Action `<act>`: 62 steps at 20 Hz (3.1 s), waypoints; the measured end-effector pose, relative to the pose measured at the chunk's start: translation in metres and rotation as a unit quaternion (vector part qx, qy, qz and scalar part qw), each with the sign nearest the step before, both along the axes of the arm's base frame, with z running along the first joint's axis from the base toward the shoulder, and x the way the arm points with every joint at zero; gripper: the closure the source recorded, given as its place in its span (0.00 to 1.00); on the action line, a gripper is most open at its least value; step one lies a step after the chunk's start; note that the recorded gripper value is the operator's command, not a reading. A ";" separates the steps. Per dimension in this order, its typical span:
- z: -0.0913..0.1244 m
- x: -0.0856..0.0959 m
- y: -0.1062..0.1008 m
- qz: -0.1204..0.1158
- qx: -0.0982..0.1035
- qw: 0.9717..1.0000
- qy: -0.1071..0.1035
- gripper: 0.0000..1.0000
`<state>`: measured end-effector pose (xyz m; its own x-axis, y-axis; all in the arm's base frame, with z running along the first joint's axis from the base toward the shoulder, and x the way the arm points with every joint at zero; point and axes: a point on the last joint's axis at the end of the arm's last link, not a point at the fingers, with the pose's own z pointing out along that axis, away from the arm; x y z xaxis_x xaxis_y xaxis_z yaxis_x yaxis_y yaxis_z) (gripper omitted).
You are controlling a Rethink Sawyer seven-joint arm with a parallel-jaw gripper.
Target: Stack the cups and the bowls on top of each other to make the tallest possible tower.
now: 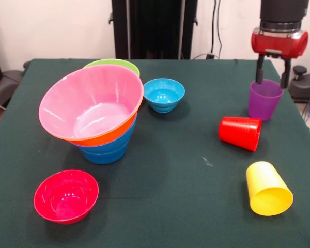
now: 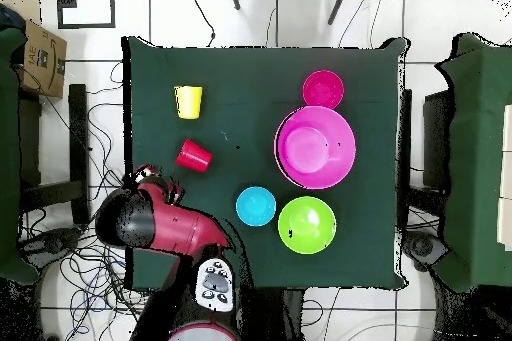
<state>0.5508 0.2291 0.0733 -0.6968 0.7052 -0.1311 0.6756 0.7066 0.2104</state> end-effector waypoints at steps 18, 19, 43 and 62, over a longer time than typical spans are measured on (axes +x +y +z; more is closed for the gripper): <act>-0.023 -0.044 0.002 0.022 0.000 0.997 0.074 0.00; -0.027 -0.044 0.000 0.021 0.000 0.997 0.075 0.00; -0.113 -0.071 -0.018 0.027 -0.010 0.995 0.100 0.00; -0.098 -0.052 -0.002 0.049 -0.029 0.996 0.062 1.00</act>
<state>0.4992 0.2275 -0.0244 -0.7750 0.6272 -0.0777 0.6214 0.7786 0.0870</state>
